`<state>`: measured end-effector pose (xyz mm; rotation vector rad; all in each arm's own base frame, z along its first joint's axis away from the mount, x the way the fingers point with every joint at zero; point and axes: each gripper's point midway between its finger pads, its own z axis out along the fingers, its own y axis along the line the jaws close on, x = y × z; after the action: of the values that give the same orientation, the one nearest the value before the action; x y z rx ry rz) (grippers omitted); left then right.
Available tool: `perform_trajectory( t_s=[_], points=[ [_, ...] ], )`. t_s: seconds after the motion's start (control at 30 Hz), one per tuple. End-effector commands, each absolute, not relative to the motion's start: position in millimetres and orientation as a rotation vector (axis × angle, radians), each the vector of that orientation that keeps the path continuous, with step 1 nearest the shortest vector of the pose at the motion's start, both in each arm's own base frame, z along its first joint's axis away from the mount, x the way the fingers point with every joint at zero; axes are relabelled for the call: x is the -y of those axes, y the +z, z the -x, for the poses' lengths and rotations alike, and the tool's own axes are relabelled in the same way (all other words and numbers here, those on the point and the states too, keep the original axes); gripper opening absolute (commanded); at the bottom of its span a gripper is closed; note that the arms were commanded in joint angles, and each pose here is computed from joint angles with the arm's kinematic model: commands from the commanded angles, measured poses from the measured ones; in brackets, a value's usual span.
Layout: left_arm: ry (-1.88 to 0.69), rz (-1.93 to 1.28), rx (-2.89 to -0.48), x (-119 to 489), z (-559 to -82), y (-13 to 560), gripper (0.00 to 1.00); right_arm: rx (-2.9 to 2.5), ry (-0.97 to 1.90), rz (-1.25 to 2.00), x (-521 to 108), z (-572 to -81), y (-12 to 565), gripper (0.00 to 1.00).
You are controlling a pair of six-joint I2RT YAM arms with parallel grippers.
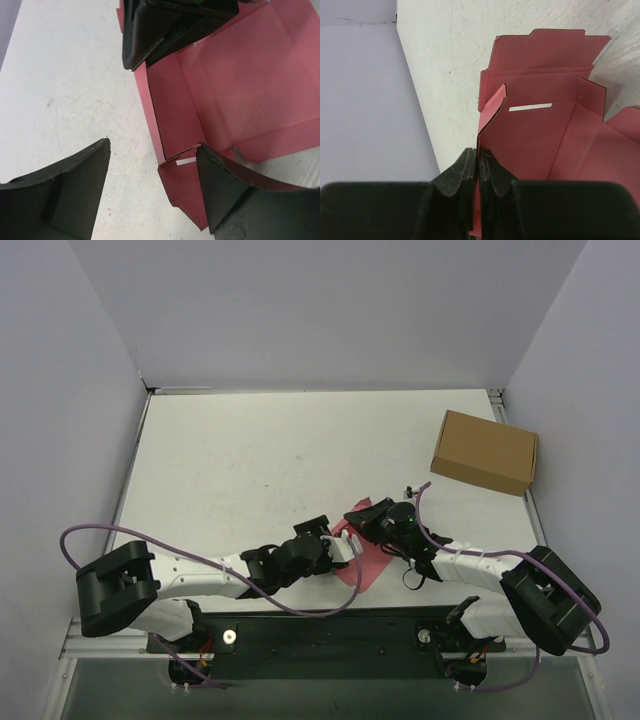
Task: Fold the paper box
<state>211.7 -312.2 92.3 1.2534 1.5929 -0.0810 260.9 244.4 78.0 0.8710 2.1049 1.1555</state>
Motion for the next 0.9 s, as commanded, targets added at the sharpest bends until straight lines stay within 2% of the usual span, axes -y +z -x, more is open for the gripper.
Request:
perform_trajectory(
  t_s=[0.0,0.17,0.2,0.33,0.5,0.67,0.8,0.87],
  points=[
    [-0.212,-1.093,-1.563,317,-205,144,0.82,-2.094,1.133,-0.870,-241,-260,84,0.00],
    [-0.421,-1.074,-1.583,324,-170,168,0.82,-2.101,1.103,-0.873,-237,-260,86,0.00],
    [-0.512,-1.084,-1.616,331,-158,166,0.81,-2.103,1.102,-0.874,-237,-260,86,0.00],
    [-0.609,-1.111,-1.778,340,-134,143,0.72,-2.103,1.098,-0.879,-236,-260,86,0.00],
    [-0.676,-1.112,-1.888,344,-109,118,0.68,-2.094,1.069,-0.907,-230,-261,83,0.00],
    [-0.572,-0.956,-1.957,313,-120,104,0.65,-2.070,1.069,-0.913,-229,-265,89,0.00],
    [-0.738,-0.809,-1.831,309,-125,159,0.69,-2.079,1.052,-0.911,-227,-264,90,0.00],
    [-0.725,-0.757,-1.840,297,-136,164,0.70,-2.076,1.053,-0.910,-226,-264,91,0.00]
  ],
)
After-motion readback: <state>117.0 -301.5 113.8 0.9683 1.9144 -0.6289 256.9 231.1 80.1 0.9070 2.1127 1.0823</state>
